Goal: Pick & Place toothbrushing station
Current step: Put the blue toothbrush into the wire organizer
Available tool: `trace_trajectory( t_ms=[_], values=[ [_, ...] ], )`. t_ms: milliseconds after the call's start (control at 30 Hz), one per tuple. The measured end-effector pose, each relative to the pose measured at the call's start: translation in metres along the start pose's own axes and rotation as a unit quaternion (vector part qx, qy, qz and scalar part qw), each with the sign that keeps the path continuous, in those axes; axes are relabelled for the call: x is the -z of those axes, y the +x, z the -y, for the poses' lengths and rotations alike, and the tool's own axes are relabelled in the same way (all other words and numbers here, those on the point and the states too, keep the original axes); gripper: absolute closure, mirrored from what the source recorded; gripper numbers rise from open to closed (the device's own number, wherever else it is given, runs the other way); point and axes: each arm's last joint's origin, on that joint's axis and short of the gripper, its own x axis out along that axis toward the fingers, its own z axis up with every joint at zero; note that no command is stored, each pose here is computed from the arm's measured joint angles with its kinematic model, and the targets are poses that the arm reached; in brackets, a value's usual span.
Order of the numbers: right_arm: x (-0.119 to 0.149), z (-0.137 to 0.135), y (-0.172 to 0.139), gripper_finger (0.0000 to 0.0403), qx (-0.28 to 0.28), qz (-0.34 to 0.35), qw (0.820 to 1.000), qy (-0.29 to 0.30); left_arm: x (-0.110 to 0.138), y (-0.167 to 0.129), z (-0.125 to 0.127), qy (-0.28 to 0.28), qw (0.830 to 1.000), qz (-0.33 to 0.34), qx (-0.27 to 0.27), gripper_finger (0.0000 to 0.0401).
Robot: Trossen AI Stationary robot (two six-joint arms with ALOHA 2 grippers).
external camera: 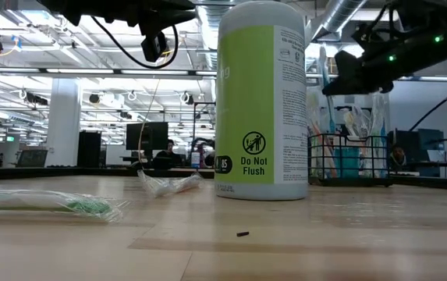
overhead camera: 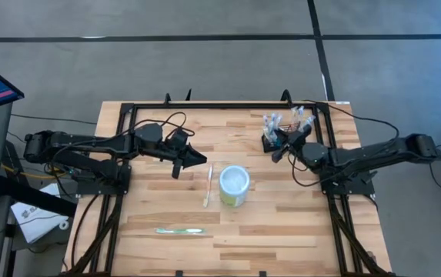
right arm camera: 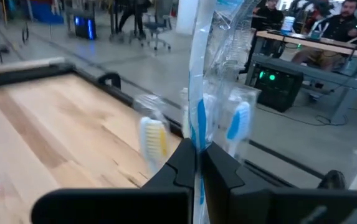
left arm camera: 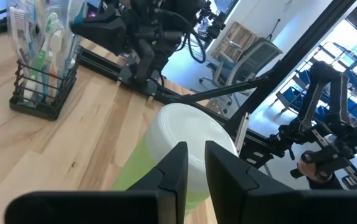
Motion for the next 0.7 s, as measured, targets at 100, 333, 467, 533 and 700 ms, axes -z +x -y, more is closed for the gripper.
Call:
trace_trajectory(
  t_ms=[100, 333, 467, 533, 700],
  values=[
    [0.012, 0.004, -0.001, 0.0402, -0.004, 0.022, 0.999, 0.032, 0.000, 0.000, 0.000, 0.000, 1.000, 0.000, 0.000, 0.0352],
    [0.030, 0.012, -0.006, 0.0402, -0.017, 0.057, 0.996, 0.067, 0.000, 0.000, 0.000, 0.000, 1.000, 0.005, -0.009, 0.0352],
    [0.035, 0.012, -0.006, 0.0402, -0.017, 0.050, 0.997, 0.063, -0.001, 0.000, 0.000, 0.000, 1.000, 0.006, -0.010, 0.0352],
    [0.037, 0.011, -0.005, 0.0402, -0.017, 0.045, 0.997, 0.057, -0.001, 0.000, 0.000, 0.000, 1.000, 0.006, -0.011, 0.0352],
    [0.045, 0.008, -0.001, 0.0402, -0.010, 0.025, 0.998, 0.055, -0.001, 0.000, -0.001, 0.000, 1.000, 0.009, -0.016, 0.0352]
  ],
)
